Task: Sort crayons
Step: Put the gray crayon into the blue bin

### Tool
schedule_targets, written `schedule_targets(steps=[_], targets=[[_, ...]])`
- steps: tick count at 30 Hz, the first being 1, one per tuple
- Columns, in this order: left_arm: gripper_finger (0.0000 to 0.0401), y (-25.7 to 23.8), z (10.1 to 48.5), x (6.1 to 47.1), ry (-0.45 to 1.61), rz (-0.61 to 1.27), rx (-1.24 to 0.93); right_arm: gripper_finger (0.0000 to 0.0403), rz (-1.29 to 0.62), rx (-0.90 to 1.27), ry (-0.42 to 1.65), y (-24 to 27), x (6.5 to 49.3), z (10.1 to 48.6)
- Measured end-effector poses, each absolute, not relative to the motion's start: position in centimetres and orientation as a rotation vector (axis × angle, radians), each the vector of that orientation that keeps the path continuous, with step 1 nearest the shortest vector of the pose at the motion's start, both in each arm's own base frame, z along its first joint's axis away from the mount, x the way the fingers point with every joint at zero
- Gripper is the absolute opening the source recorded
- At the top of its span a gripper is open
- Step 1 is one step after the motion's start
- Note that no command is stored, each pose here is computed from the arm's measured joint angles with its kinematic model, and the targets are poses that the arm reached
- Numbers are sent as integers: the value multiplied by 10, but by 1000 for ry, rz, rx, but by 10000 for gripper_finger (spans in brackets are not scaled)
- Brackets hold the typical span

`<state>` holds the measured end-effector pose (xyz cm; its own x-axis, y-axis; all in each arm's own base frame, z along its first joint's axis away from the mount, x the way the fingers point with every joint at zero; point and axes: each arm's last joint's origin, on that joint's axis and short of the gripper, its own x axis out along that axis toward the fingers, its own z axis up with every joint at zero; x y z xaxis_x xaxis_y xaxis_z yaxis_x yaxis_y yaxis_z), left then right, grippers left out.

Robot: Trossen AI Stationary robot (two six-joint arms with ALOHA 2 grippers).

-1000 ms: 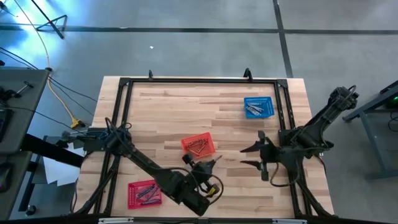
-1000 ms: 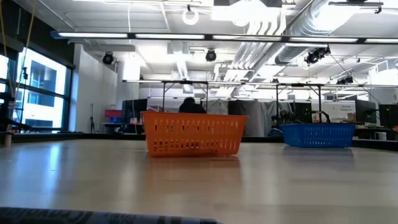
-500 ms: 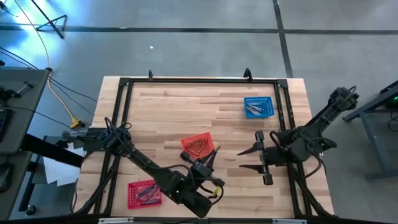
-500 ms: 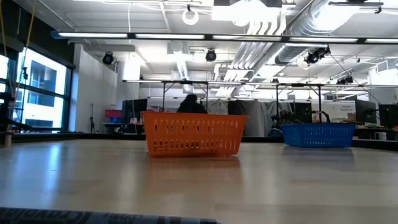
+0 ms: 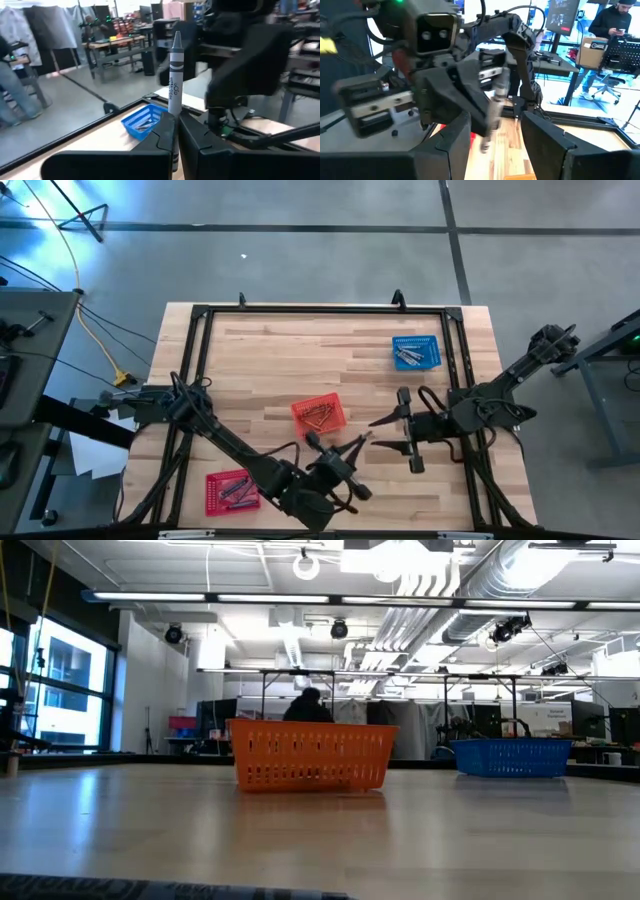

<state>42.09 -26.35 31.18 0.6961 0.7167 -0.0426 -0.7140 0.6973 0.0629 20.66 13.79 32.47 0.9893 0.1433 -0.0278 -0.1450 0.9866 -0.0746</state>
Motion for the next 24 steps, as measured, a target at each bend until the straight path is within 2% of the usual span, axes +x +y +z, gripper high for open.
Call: schedule_targets(steps=[18,21,24], targets=[[0,-251,312,439,79,715,83,169,212,-34,17,134,211,326],[0,-251,311,440,83,699,86,154,212,-35,17,134,211,326],[0,-252,311,440,90,651,92,117,212,-36,19,134,211,325]])
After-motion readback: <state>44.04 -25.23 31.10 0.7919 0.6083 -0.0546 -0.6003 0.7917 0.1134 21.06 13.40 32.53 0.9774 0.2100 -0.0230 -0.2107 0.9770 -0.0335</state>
